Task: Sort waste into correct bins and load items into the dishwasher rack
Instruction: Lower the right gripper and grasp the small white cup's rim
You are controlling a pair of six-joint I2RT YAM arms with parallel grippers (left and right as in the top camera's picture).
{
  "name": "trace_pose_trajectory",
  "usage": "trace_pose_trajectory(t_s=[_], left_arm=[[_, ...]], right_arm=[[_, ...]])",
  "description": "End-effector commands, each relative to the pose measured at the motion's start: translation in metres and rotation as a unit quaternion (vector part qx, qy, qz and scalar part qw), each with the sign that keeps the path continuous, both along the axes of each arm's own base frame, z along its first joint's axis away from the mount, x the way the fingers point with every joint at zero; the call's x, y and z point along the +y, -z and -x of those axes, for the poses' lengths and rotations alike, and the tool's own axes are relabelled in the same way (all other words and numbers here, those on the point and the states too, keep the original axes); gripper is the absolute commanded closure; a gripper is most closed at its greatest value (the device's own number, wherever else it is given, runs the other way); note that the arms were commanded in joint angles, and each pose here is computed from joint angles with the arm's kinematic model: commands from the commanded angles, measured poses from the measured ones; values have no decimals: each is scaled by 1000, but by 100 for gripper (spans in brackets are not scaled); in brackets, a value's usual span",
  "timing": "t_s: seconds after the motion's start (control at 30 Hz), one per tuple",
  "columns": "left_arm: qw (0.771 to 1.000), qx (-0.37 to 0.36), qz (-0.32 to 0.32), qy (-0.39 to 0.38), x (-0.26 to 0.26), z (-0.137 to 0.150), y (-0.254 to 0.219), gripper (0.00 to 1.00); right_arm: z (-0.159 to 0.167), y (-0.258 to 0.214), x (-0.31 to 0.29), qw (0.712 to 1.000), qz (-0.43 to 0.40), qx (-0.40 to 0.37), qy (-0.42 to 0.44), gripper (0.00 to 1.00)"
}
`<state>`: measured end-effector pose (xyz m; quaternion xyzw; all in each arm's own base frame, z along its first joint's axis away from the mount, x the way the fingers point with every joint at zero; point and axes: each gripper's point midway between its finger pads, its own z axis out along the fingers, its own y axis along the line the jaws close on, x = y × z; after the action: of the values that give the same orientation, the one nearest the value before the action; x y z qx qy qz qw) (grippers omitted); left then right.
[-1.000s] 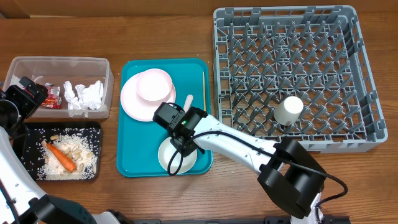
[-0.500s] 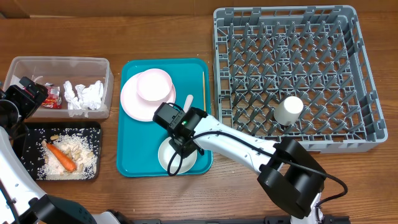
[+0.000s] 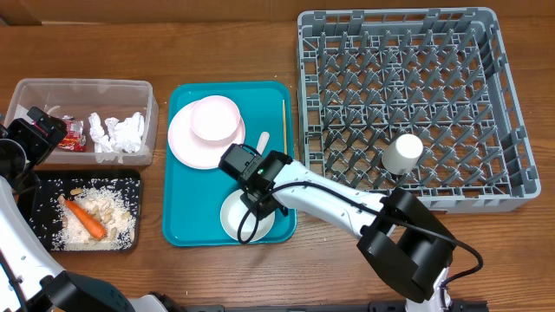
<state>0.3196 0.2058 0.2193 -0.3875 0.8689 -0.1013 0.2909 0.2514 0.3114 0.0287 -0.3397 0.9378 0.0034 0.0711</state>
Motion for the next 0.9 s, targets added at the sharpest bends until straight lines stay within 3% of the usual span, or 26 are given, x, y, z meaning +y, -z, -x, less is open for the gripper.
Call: trace_pose_trajectory(t_s=[0.0,0.73,0.87], left_arm=[[1000,-6,-7,-4,3,-2,-8,0],[1000,-6,-7,-4,3,-2,-8,0],[1000,-6,-7,-4,3,-2,-8,0]], right_arm=[[-8,3,-8,1000,7,-3,10,67],[-14,0,-8,1000,-14,10,22,68],[-15,-2,-6,1000,-15,9,23,78]])
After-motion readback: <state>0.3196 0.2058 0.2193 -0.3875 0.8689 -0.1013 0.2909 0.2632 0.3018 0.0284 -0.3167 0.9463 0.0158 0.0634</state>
